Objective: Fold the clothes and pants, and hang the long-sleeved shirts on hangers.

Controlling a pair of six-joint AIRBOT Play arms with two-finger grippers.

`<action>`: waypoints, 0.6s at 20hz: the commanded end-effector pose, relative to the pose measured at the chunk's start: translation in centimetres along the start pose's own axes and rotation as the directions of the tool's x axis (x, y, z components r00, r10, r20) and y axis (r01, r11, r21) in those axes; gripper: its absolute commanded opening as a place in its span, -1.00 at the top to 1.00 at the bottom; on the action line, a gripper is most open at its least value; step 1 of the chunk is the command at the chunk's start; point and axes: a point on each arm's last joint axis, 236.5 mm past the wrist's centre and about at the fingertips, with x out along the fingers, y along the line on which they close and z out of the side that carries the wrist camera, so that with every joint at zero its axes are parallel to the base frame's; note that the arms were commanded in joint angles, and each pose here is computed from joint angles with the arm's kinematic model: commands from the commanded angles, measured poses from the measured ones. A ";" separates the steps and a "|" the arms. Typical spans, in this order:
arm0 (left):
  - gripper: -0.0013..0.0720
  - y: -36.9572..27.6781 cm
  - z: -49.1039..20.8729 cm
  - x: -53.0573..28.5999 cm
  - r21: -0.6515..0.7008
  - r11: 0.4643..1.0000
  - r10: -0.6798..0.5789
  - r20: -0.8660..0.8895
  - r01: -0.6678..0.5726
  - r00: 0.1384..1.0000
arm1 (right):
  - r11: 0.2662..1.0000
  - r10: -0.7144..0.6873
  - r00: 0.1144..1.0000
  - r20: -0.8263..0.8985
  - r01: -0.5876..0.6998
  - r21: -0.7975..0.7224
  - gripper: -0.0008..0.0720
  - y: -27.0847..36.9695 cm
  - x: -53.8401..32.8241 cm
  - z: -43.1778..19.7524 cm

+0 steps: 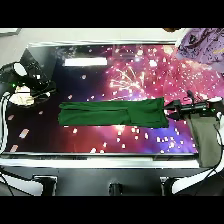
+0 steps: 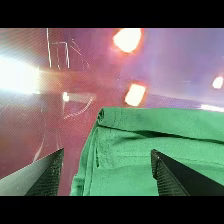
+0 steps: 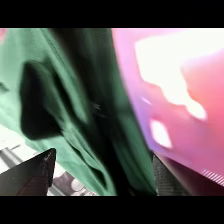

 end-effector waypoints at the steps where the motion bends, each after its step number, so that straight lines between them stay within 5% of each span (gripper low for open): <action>1: -0.74 0.0 0.0 0.0 -0.005 1.000 0.001 0.001 -0.001 1.000 | 0.999 -0.004 1.000 -0.026 0.003 -0.042 -0.92 0.2 2.7 0.0; 4: -0.74 0.0 0.0 0.0 -0.005 1.000 0.001 0.001 -0.001 1.000 | 0.996 -0.026 0.999 -0.026 0.024 -0.083 -0.87 1.0 4.2 0.2; 5: -0.74 0.0 0.0 0.0 -0.005 1.000 0.001 0.001 -0.001 1.000 | 0.995 -0.033 0.999 -0.032 0.030 -0.097 -0.71 1.2 4.6 0.1; 7: -0.74 -0.1 0.0 0.0 -0.005 1.000 -0.001 0.001 0.001 1.000 | 0.993 -0.054 0.998 -0.042 0.049 -0.107 0.00 1.4 5.3 -0.1; 8: -0.74 -0.2 0.0 0.0 -0.009 1.000 -0.008 0.000 0.008 1.000 | 0.993 -0.061 0.997 -0.038 0.056 -0.108 0.68 1.6 5.2 -0.1; 9: -0.73 -0.5 -0.1 -0.1 -0.021 1.000 -0.021 -0.002 0.021 1.000 | 0.992 -0.061 0.998 -0.025 0.058 -0.110 0.89 2.1 4.8 0.1; 10: -0.70 -1.1 -0.1 -0.1 -0.031 0.999 -0.045 -0.004 0.045 0.999 | 0.990 -0.081 0.997 -0.002 0.080 -0.115 0.89 2.5 4.0 0.3; 11: -0.45 -2.3 -0.2 -0.1 -0.040 0.995 -0.092 -0.006 0.091 0.996 | 0.986 -0.116 0.993 0.020 0.118 -0.120 0.89 2.9 2.9 0.4; 12: 0.25 -3.8 -0.2 -0.1 -0.049 0.988 -0.147 -0.006 0.147 0.989 | 0.978 -0.161 0.986 0.045 0.166 -0.127 0.89 3.4 1.5 0.5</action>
